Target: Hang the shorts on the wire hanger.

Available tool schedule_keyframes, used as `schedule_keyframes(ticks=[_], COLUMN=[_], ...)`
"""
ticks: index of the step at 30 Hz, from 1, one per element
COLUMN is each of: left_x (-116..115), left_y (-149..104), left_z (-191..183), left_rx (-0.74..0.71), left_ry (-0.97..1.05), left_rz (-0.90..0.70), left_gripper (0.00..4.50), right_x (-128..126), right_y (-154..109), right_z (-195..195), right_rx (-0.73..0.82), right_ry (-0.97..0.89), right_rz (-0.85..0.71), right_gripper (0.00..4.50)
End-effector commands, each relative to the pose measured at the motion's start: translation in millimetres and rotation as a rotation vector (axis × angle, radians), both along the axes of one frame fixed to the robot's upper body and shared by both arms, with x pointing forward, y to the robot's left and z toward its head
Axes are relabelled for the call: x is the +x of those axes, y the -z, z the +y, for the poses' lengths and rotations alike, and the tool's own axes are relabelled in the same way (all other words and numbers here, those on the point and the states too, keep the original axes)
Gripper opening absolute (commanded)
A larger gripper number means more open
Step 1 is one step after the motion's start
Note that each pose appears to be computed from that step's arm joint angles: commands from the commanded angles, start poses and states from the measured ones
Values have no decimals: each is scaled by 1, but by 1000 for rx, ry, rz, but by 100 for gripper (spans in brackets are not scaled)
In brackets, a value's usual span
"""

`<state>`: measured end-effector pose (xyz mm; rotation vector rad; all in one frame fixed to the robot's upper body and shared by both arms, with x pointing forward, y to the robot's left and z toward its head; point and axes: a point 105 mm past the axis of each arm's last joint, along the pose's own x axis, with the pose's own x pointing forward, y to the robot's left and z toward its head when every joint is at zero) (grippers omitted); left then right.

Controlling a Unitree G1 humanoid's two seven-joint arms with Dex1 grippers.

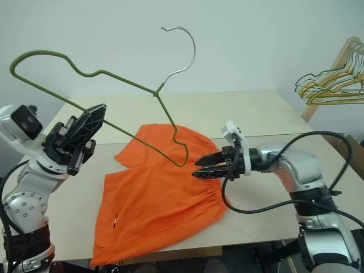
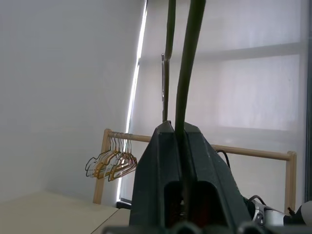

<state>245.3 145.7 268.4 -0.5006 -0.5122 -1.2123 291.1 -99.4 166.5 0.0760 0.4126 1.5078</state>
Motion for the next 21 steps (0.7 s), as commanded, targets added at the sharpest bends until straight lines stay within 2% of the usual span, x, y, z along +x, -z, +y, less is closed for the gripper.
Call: schedule_keyframes(ticks=[1, 11, 14, 21], left_x=[-3, -1, 0, -3], left_y=[-8, -5, -4, -3], left_z=[-9, -17, -17, -15], left_rx=[-1, -13, -13, -37], left_ry=[5, 24, 31, 51], left_rz=[-43, -43, -42, -63], left_gripper=[0, 0, 0, 0], right_x=[3, -4, -6, -7], right_y=[-16, -33, -34, -33], right_z=[7, 17, 17, 16], right_rx=[25, 91, 98, 101], right_ry=[-30, -82, -94, -92], right_rz=[-63, -54, -42, -27], right_gripper=[309, 309, 250, 13])
